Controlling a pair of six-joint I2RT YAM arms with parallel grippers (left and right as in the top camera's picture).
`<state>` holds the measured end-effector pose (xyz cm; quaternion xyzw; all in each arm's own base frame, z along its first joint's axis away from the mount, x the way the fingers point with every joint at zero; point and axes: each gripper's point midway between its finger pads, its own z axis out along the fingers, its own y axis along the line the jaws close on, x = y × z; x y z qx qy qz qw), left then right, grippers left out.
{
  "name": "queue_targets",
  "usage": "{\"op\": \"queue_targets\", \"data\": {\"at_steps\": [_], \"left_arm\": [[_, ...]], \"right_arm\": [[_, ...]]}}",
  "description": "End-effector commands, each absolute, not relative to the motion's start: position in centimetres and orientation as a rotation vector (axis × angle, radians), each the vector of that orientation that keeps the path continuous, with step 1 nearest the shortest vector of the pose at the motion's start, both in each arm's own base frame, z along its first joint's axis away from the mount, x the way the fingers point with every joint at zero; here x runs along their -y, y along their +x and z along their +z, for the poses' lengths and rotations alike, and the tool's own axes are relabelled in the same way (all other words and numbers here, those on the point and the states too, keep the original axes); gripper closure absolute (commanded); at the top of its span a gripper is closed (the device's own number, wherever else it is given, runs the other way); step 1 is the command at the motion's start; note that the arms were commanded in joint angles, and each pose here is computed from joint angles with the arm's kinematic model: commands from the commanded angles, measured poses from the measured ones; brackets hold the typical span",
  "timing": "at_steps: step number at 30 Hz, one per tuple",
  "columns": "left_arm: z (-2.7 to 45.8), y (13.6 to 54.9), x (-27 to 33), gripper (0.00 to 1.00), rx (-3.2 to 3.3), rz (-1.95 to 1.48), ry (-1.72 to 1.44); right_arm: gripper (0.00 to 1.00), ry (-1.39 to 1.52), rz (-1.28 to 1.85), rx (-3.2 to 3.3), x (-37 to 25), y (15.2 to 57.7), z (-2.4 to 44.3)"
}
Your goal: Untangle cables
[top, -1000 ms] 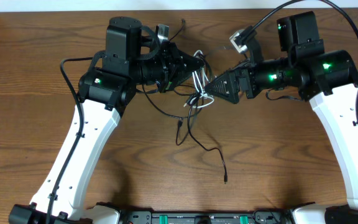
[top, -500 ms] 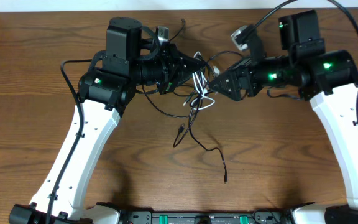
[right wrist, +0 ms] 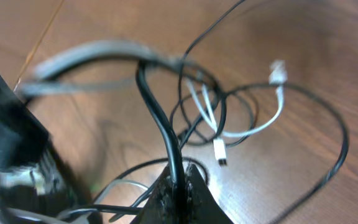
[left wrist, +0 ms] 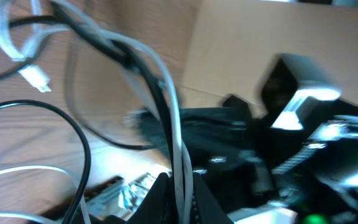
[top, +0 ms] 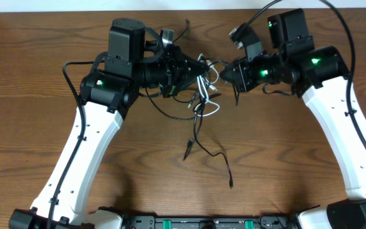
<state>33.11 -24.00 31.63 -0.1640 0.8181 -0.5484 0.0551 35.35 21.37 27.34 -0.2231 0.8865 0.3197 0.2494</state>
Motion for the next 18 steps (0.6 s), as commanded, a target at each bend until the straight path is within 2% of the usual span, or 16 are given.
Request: {"op": "queue_targets", "data": {"at_steps": [1, 4, 5, 7, 11, 12, 15, 18], "left_arm": [[29.8, 33.9, 22.4, 0.92, -2.502, -1.468, -0.539], [28.3, 33.6, 21.5, 0.92, -2.552, -1.384, -0.625], [28.1, 33.4, 21.5, 0.88, -2.564, -1.379, -0.634], [28.1, 33.3, 21.5, 0.87, -2.565, -1.371, -0.599], [28.0, 33.5, 21.3, 0.88, -2.560, -1.334, -0.517], [27.7, 33.6, 21.1, 0.92, -2.561, -1.306, -0.513], [25.9, 34.0, 19.2, 0.92, -2.584, -1.124, -0.619], [24.0, 33.9, 16.9, 0.92, -2.612, -0.918, -0.724]], "right_arm": [[0.99, -0.373, 0.757, -2.344, -18.0, 37.0, 31.5], [0.99, -0.108, 0.520, -2.302, -13.1, 38.6, 33.6], [0.99, -0.007, 0.426, -2.282, -10.9, 39.0, 34.2], [0.99, 0.149, 0.286, -2.247, -7.4, 39.2, 34.9], [0.99, 0.363, 0.121, -2.194, -3.1, 39.5, 35.2], [0.99, 0.470, 0.049, -2.165, -1.3, 39.5, 35.2], [0.99, 0.710, -0.049, -2.074, 1.7, 39.2, 35.3], [0.99, 0.796, -0.015, -2.044, 2.2, 39.1, 35.3]]}}
